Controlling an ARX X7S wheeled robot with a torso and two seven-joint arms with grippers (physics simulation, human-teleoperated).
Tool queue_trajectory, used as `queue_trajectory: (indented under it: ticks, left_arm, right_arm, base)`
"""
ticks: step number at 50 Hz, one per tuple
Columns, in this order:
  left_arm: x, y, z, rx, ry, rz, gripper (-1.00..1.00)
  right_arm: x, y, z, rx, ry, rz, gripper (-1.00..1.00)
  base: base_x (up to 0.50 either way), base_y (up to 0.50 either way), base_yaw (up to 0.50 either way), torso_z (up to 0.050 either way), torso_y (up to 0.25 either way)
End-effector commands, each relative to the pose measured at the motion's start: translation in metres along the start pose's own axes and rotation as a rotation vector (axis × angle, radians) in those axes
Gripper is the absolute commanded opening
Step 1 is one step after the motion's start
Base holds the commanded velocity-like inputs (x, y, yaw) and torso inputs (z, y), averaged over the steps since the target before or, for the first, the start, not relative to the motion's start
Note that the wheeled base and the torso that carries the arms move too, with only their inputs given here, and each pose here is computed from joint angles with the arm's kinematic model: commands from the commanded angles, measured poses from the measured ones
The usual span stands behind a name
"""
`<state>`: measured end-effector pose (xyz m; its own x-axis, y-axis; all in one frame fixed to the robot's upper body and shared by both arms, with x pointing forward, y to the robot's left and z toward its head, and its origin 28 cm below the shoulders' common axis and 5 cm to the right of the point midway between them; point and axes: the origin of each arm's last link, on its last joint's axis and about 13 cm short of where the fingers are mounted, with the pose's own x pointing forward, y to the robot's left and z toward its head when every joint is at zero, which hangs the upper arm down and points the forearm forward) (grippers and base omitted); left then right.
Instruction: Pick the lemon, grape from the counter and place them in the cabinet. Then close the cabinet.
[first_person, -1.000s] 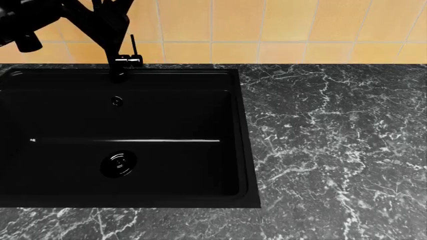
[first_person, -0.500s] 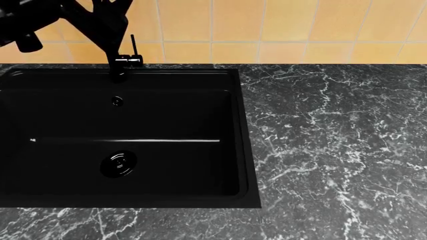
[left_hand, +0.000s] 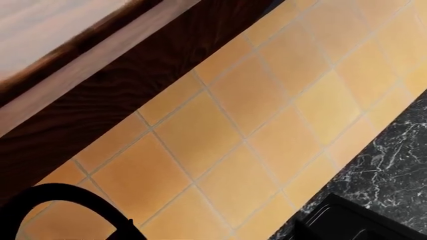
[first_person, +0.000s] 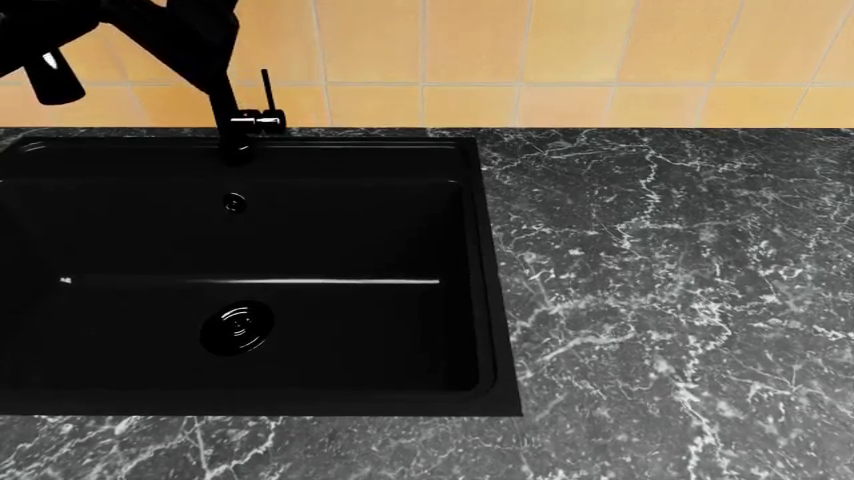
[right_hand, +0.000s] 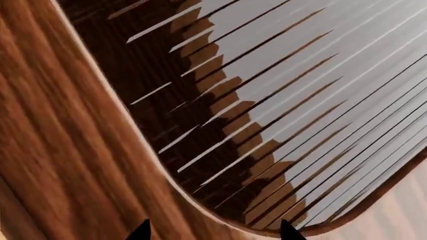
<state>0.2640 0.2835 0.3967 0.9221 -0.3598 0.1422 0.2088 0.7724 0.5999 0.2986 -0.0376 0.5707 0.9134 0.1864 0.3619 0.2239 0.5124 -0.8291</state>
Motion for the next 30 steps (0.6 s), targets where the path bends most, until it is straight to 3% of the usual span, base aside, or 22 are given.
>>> queue_trajectory:
  ticks: [1, 21, 30]
  left_arm:
    - [0.001, 0.003, 0.001, -0.014, -0.012, 0.048, 1.00]
    - [0.001, 0.012, 0.004, -0.037, -0.025, 0.143, 1.00]
    - [-0.002, 0.018, 0.003, -0.049, -0.029, 0.196, 1.00]
  right_arm:
    - [-0.011, -0.017, -0.014, 0.116, 0.050, -0.033, 1.00]
    - [-0.081, -0.040, -0.027, 0.184, -0.046, -0.218, 1.00]
    - [-0.105, -0.040, -0.038, 0.197, -0.054, -0.274, 1.00]
  base:
    - [0.00, 0.00, 0.00, 0.000, 0.000]
    - [0.00, 0.00, 0.00, 0.000, 0.000]
    - [0.00, 0.00, 0.00, 0.000, 0.000]
